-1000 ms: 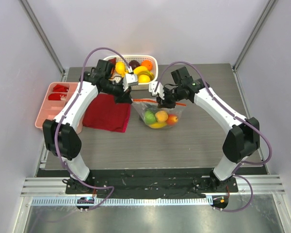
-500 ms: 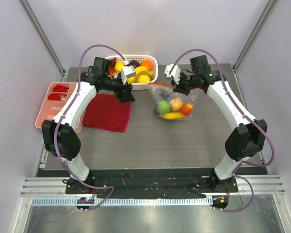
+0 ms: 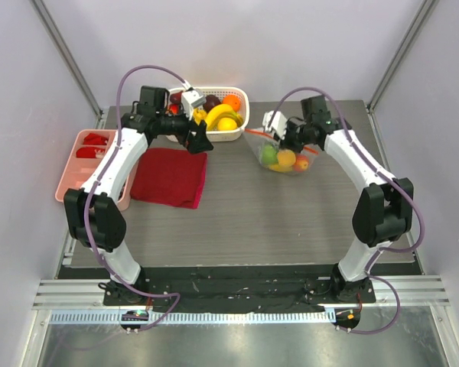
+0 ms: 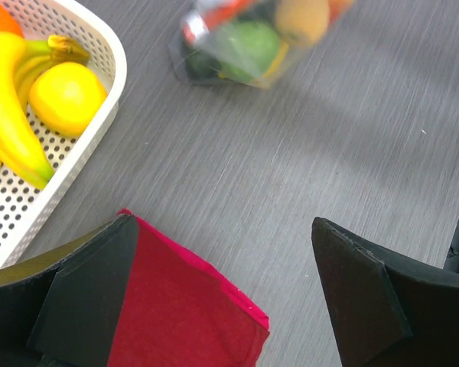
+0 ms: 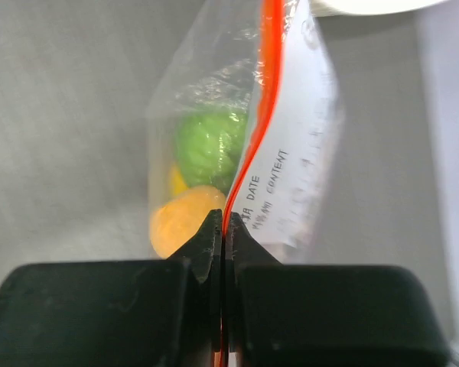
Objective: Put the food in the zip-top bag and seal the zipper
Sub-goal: Place the zipper food storage bag at the center of the board, then reset both arms
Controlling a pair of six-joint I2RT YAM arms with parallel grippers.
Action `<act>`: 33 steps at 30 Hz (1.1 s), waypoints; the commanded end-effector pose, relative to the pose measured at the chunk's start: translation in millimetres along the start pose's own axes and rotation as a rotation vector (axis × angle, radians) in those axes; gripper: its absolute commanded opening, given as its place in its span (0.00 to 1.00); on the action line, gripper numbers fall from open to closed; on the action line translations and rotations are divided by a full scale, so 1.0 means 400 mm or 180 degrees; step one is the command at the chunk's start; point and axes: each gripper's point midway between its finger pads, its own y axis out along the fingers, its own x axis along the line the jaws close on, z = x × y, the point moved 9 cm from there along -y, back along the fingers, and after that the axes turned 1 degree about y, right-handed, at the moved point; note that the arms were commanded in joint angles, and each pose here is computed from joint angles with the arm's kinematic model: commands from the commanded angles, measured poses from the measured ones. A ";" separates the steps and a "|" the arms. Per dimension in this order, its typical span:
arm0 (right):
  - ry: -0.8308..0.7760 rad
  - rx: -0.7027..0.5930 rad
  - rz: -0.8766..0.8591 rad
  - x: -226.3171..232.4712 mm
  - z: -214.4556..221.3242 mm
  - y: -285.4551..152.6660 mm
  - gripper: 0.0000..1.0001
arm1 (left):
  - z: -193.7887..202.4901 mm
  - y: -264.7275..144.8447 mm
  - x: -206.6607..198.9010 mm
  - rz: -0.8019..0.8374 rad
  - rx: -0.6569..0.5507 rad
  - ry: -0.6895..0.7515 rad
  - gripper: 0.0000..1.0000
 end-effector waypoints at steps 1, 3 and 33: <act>-0.0195 -0.0090 -0.0370 0.117 -0.005 0.038 0.01 | -0.026 -0.017 0.015 -0.0176 -0.0079 -0.0145 1.00; -0.0228 -0.0175 -0.0547 0.179 -0.028 0.042 0.01 | -0.022 -0.022 0.018 -0.0244 -0.0041 -0.0280 1.00; 0.1514 -0.1028 0.0231 0.291 -0.194 -0.129 0.97 | 0.018 -0.211 0.054 -0.1364 -0.0211 -0.1806 1.00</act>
